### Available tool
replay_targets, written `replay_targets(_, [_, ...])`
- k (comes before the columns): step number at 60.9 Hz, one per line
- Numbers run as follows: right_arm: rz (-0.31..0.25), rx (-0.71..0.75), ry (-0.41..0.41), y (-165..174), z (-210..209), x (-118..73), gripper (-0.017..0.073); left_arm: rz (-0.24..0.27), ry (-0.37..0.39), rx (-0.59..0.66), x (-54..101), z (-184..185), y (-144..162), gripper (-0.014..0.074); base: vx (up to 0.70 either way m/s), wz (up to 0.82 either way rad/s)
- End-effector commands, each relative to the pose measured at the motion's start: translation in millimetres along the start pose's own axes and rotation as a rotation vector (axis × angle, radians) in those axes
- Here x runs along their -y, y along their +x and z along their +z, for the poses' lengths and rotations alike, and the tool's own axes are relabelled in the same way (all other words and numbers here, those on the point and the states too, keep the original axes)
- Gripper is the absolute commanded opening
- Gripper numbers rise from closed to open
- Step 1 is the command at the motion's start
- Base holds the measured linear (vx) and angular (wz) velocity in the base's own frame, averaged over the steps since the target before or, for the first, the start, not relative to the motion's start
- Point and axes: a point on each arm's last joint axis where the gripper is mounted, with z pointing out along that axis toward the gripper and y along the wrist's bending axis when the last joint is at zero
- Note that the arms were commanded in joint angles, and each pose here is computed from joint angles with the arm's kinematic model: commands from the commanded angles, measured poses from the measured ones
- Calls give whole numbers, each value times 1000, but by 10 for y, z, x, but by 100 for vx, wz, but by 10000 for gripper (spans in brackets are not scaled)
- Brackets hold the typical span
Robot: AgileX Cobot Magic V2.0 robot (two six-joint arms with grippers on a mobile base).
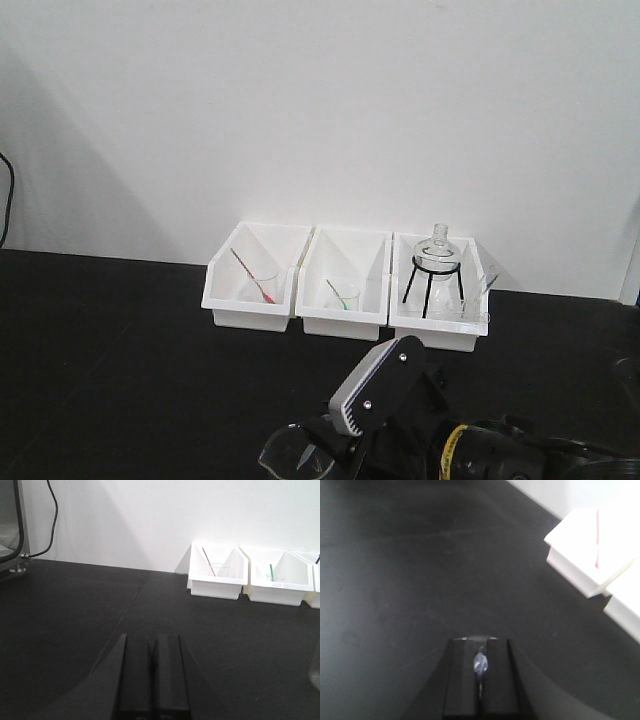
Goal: Grab transparent chemical and place on left bench
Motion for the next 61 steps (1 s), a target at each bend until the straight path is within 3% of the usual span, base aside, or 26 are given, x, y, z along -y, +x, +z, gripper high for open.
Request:
replay_targets(1, [35,95,-16,-174,-6,16,28,-9,-2,81,-1,-13,-28,-3,0,0])
replay_targets(18, [103,68,-27,-90,79,11,146,-9,-2,81,-1,-13,-28,-3,0,0])
replay_targets(24, [119,70,-27,-90,78,14,253,-9,-2,81,-1,-13,-28,-3,0,0])
replay_targets(34, [112,70,-27,-90,78,14,508,-9,-2,81,-1,-13,-28,-3,0,0])
replay_targets(42, [111,72,-30,-92,78,11,631,-9,-2,81,-1,-13,-28,-3,0,0])
replay_targets(52, [146,118,20,-291,-171,46,638,-9,-2,81,-1,-13,-28,-3,0,0])
replay_targets(61, [175,193,134,-605,-697,96,601,-9,-2,81,-1,-13,-28,-3,0,0])
